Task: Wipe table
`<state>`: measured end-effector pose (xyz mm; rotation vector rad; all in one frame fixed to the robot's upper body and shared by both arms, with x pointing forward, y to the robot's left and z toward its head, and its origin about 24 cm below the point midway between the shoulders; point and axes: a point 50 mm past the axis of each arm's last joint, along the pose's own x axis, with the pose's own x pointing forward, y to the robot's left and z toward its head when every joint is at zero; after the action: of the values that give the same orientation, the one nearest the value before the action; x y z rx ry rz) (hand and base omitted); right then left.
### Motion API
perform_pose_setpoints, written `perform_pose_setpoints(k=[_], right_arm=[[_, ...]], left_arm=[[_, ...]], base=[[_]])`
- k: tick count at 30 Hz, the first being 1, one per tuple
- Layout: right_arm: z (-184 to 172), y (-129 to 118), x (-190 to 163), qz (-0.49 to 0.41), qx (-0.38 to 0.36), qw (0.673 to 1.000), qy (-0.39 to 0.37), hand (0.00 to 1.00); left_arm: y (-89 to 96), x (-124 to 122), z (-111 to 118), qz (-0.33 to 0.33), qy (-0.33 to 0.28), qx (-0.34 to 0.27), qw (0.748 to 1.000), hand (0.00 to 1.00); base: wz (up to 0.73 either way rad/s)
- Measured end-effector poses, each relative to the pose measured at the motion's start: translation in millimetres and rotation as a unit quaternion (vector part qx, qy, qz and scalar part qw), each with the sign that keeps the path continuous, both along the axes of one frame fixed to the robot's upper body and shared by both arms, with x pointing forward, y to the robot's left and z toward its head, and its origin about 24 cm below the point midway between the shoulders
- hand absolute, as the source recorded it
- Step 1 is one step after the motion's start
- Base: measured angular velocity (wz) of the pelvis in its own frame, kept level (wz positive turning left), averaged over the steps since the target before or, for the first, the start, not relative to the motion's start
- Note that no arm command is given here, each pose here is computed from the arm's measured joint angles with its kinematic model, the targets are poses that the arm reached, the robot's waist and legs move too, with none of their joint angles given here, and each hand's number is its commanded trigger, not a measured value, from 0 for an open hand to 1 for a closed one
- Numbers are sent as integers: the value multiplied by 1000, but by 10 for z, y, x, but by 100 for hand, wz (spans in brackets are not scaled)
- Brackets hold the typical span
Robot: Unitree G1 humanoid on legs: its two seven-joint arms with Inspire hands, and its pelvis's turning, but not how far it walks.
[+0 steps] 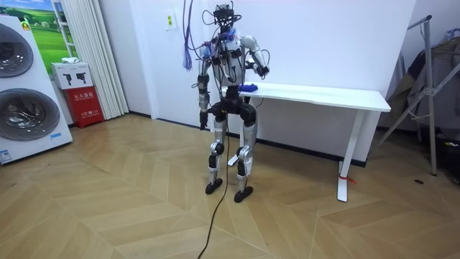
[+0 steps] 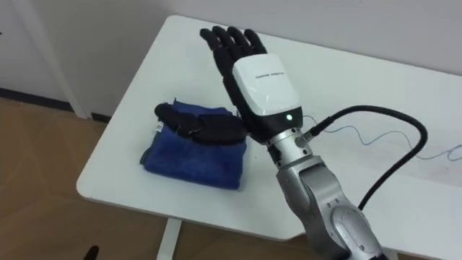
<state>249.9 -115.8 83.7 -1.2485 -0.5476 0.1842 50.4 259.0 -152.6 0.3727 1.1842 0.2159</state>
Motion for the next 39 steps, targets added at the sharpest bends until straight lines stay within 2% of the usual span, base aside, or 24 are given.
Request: perform_pose_setpoints(k=[5,9,15,17,19,22,25,34,39], right_arm=[[-117,40,-49,22,-26,999,22,0],[-313,110,-98,48,-52,995,69,0],[-559,87,-156,46,-78,989,118,0],[-702,55,-206,34,-75,986,147,0],[-878,-194,-195,-11,-93,978,187,0],[-902,-151,-191,-10,-107,978,180,0],[-897,-147,-203,-3,-125,976,176,0],[-960,-217,-247,-11,-136,967,217,0],[-986,-228,-279,-12,-133,966,223,0]], left_arm=[[22,-27,1,-2,4,1,1000,0],[31,-8,6,-14,4,-1,1000,0],[4,15,2,-34,7,-9,999,0],[-18,94,9,-52,1,-12,999,0],[-176,374,31,-133,-27,-16,991,0],[-103,173,-13,-139,18,-1,990,0],[-77,37,-31,-127,37,-1,991,0],[-82,147,-19,-122,23,0,992,0],[-54,78,-34,-106,37,2,994,0]], base=[[7],[0],[1],[61],[65],[-33],[-22],[0],[0]])
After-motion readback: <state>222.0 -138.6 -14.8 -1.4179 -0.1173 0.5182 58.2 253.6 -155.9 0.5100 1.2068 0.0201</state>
